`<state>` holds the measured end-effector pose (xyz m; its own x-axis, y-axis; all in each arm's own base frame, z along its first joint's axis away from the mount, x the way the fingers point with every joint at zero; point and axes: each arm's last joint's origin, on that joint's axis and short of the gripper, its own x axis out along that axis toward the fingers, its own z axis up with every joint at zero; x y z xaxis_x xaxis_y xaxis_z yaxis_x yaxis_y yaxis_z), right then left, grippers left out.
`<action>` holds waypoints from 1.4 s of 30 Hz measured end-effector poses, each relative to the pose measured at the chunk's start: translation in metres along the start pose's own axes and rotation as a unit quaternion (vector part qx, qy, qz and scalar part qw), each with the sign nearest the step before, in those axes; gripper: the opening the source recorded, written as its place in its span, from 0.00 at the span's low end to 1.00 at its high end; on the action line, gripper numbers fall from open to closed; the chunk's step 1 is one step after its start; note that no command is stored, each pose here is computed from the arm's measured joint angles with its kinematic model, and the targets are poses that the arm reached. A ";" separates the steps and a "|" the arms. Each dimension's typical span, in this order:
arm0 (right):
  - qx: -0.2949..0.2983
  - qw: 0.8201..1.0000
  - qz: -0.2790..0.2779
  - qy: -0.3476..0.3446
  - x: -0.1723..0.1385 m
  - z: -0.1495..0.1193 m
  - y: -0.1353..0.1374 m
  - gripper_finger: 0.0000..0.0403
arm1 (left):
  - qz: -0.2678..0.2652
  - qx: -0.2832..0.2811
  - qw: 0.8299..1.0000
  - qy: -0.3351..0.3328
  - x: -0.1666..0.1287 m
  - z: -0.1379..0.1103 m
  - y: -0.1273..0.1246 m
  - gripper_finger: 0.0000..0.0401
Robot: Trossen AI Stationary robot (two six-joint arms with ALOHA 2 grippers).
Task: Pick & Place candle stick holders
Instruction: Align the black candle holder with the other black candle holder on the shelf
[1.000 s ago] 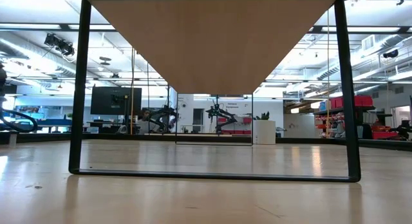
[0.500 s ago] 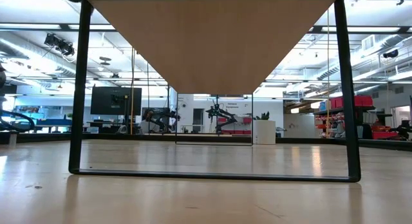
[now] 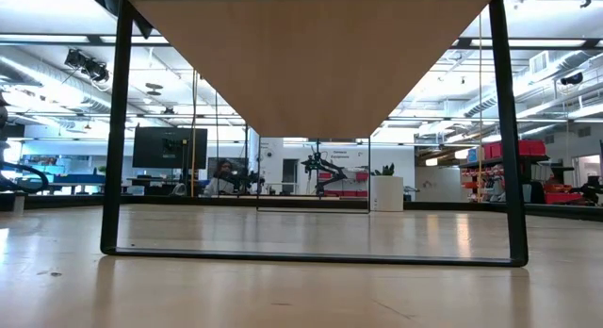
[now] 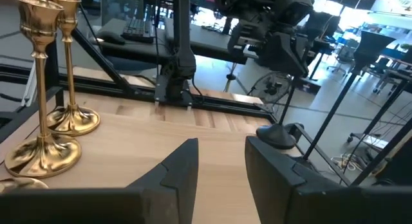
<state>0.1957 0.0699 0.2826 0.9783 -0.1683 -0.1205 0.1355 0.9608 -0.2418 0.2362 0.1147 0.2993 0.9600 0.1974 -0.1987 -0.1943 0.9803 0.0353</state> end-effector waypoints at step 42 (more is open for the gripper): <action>-0.001 1.000 -0.001 0.002 0.000 0.000 0.000 0.32 | -0.009 -0.001 1.000 0.024 0.015 -0.013 0.006 0.22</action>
<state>0.1958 0.0694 0.2823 0.9774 -0.1718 -0.1230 0.1380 0.9599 -0.2442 0.2468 0.1234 0.2834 0.9524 0.1793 -0.2464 -0.1775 0.9837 0.0300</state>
